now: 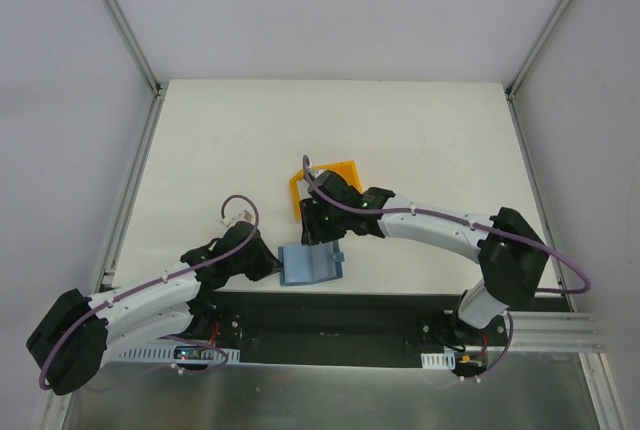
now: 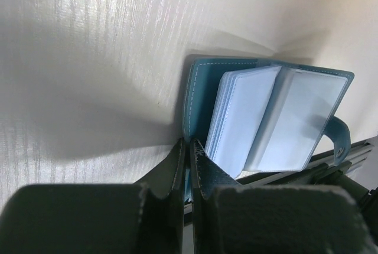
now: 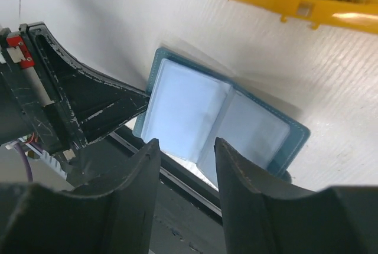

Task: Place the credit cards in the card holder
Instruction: Turn over the card slot in the card holder.

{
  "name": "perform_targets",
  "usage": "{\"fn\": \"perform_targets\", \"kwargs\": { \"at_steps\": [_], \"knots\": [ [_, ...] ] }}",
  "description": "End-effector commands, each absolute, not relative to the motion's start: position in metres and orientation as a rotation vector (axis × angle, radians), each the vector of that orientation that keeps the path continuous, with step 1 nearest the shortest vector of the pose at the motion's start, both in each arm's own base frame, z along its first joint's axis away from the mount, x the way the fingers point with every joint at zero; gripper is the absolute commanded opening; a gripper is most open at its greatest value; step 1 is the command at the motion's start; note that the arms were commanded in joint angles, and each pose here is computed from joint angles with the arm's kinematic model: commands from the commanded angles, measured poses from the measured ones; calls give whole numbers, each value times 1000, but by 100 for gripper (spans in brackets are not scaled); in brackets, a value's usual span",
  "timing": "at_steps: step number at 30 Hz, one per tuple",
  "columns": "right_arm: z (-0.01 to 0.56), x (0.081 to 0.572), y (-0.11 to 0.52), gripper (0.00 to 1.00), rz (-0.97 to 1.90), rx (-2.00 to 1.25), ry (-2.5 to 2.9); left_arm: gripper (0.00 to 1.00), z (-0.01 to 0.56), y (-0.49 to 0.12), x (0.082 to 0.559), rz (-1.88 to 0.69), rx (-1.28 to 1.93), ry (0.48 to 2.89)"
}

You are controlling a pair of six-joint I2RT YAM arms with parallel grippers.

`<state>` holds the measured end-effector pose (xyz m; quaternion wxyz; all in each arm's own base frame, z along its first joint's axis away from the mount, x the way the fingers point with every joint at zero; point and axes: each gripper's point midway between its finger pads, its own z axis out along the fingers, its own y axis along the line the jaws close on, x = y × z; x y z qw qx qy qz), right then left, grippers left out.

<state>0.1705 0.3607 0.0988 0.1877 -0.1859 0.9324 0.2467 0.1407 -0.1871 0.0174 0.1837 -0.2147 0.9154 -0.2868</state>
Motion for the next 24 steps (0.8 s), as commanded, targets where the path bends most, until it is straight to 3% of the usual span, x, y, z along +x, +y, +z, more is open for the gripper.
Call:
{"fn": "perform_targets", "kwargs": {
  "at_steps": [1,11,24],
  "knots": [
    [140,189,357,46,772,-538,2519,0,16,-179,144,-741,-635,2570],
    [174,255,331,57,779,-392,2416,0,27,-178,148,-735,-620,2544],
    [143,327,344,70,726,-379,2498,0,39,-183,151,-763,-555,2528]
  ]
}}
